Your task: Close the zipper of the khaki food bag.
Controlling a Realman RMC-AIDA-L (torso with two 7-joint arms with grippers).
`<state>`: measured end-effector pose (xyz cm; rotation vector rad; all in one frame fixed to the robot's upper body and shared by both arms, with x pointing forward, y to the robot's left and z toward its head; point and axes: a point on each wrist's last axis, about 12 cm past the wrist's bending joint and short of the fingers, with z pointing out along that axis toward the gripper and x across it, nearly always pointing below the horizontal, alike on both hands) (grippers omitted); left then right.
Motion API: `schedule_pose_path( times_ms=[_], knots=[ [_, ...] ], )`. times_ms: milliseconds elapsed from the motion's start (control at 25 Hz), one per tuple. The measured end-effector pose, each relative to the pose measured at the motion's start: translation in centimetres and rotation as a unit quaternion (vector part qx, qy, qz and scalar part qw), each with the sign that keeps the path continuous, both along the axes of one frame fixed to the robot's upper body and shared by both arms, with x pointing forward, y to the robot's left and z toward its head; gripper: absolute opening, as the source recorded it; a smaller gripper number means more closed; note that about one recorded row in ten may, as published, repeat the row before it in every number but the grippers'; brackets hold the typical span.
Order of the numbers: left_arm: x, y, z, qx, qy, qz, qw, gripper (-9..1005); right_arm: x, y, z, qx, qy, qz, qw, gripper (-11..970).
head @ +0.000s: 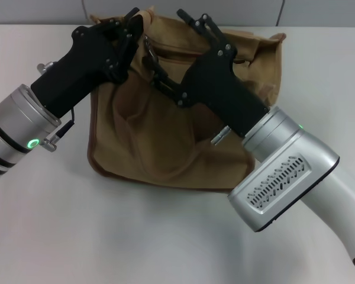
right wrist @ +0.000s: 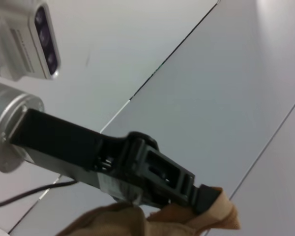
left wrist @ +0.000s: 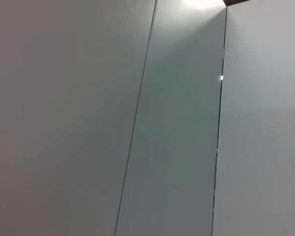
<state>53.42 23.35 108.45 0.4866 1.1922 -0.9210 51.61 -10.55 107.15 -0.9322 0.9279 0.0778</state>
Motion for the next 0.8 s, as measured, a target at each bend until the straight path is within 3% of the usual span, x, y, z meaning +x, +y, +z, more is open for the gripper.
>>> schedule_pose_path(
  times_ms=[800],
  knots=[
    [-0.27,-0.36,0.13,-0.011,-0.002,-0.014,1.0,21,0.61,0.33,-0.2,-0.008,0.024,0.0,1.0,799]
  ],
)
